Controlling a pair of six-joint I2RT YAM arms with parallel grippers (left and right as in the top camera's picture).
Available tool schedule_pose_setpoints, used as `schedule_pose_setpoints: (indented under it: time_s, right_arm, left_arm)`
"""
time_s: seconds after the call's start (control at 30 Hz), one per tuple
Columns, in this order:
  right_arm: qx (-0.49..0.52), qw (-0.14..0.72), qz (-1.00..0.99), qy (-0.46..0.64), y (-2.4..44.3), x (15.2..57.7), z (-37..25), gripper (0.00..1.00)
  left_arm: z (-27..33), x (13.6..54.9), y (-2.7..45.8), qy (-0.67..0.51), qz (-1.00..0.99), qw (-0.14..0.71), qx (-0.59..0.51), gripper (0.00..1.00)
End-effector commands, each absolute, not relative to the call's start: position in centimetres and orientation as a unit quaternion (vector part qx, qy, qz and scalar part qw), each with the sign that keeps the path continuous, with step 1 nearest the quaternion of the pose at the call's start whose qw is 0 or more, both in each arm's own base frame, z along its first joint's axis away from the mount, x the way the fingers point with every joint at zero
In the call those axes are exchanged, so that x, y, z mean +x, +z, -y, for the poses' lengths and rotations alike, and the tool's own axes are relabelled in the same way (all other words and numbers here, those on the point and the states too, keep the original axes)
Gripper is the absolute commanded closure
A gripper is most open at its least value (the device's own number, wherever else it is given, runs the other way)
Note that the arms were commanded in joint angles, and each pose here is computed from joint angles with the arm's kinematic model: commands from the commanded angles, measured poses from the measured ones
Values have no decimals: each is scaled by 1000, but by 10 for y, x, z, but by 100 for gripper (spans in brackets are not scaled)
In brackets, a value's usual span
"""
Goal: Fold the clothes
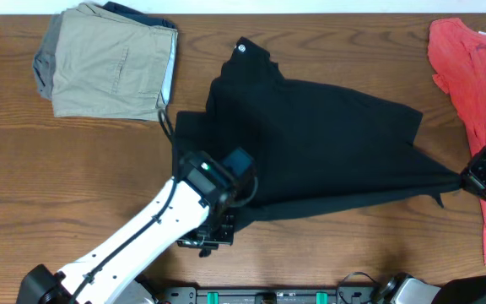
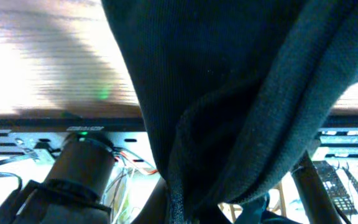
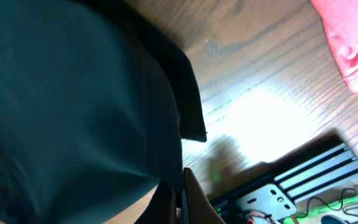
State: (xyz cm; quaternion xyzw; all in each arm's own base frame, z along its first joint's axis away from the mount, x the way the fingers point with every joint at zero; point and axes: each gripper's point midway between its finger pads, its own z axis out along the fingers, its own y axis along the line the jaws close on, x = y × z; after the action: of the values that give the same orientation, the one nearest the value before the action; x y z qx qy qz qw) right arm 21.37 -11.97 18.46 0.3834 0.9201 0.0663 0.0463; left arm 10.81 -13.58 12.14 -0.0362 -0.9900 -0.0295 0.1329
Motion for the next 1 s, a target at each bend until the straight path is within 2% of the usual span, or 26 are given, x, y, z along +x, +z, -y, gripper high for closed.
schedule_pose_setpoints:
  time_s: [0.0,0.37,0.7,0.97]
  right_arm:
    - [381,51,-921,70,189,213,112,99]
    - [369,7,-926,82,180,192,88,99]
    - [400,61,-912,74,161,186,84,99]
    - [410,85,-905,72,155,200,93,99]
  left_arm:
    - [136,105,120,-31,990,135,-20,94]
    - [132,136,115,-51,997,62,-11,94]
    - [117,186,113,-50,997,-17,59,94]
    - [107,219,115,-60,992,-79,73,94]
